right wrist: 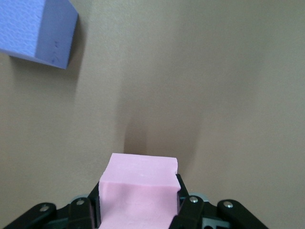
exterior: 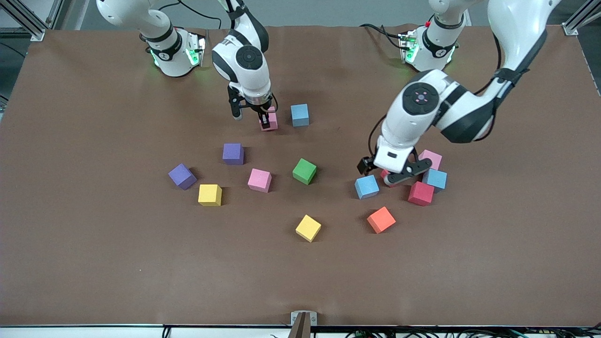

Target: Arrange 11 blocks into digit 3

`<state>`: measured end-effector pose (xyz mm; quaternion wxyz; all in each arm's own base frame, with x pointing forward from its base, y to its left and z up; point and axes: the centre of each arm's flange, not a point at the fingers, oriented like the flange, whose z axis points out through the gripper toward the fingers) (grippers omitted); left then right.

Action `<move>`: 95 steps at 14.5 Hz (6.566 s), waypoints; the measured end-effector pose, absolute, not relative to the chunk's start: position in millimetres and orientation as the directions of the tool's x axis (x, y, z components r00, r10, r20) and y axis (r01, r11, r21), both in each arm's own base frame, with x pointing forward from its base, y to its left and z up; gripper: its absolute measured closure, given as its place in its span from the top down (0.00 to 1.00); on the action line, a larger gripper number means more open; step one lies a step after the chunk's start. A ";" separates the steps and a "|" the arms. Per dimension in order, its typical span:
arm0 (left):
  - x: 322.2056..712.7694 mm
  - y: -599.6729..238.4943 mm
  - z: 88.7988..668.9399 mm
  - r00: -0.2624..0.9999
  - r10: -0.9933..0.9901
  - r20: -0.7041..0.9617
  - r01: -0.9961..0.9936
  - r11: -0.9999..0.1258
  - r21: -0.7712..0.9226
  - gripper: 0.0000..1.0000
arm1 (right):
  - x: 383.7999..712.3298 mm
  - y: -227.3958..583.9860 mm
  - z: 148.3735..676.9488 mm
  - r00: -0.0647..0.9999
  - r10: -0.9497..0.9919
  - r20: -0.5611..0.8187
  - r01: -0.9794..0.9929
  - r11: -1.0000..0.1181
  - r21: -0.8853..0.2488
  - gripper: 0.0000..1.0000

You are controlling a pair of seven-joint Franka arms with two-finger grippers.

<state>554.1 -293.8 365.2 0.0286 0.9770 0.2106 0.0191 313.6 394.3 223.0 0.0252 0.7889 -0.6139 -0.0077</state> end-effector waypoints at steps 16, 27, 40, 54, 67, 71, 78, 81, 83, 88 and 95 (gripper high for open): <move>577.3 -303.1 257.6 0.940 0.338 -0.037 0.339 -0.941 0.015 0.99 | 307.3 420.8 205.9 0.246 -0.969 0.012 -0.969 -0.245 0.044 0.56; 573.0 -309.5 211.5 0.946 0.322 -0.027 0.323 -0.947 0.000 0.93 | 305.9 435.0 203.0 0.241 -0.970 0.012 -0.970 -0.241 0.040 0.56; 555.3 -325.2 212.4 0.876 0.481 -0.043 0.481 -0.877 -0.007 0.57 | 298.4 441.2 203.0 0.239 -0.971 0.012 -0.970 -0.239 0.039 0.56; 420.3 -410.5 240.3 0.392 0.920 -0.028 0.915 -0.393 -0.095 0.57 | 294.1 447.6 202.9 0.252 -0.968 0.011 -0.967 -0.251 0.036 0.56; 362.4 -435.6 240.6 0.172 0.985 -0.006 0.976 -0.171 -0.136 0.57 | 294.7 448.1 202.8 0.250 -0.968 0.013 -0.968 -0.250 0.039 0.56; 346.8 -438.0 231.3 0.154 0.988 0.008 0.976 -0.151 -0.159 0.57 | 295.0 448.3 202.9 0.249 -0.968 0.013 -0.968 -0.248 0.039 0.56; 323.5 -453.3 223.4 0.161 0.987 0.006 0.970 -0.157 -0.187 0.57 | 297.8 451.9 195.9 0.247 -0.969 0.019 -0.968 -0.246 0.042 1.00; 314.1 -459.4 221.1 0.170 0.985 0.005 0.966 -0.166 -0.197 0.57 | 297.3 451.2 194.4 0.247 -0.969 0.025 -0.968 -0.246 0.050 1.00; 311.6 -461.2 220.7 0.173 0.985 0.004 0.966 -0.169 -0.198 0.57 | 296.3 449.7 193.1 0.248 -0.968 0.037 -0.967 -0.245 0.065 1.00; 307.8 -465.1 220.9 0.179 0.984 -0.006 0.964 -0.177 -0.196 0.57 | 301.1 450.1 197.5 0.242 -0.969 0.057 -0.968 -0.237 0.087 1.00; 302.0 -468.3 217.5 0.191 0.982 -0.002 0.962 -0.188 -0.198 0.57 | 322.2 444.9 227.1 0.242 -0.968 0.064 -0.966 -0.235 0.111 1.00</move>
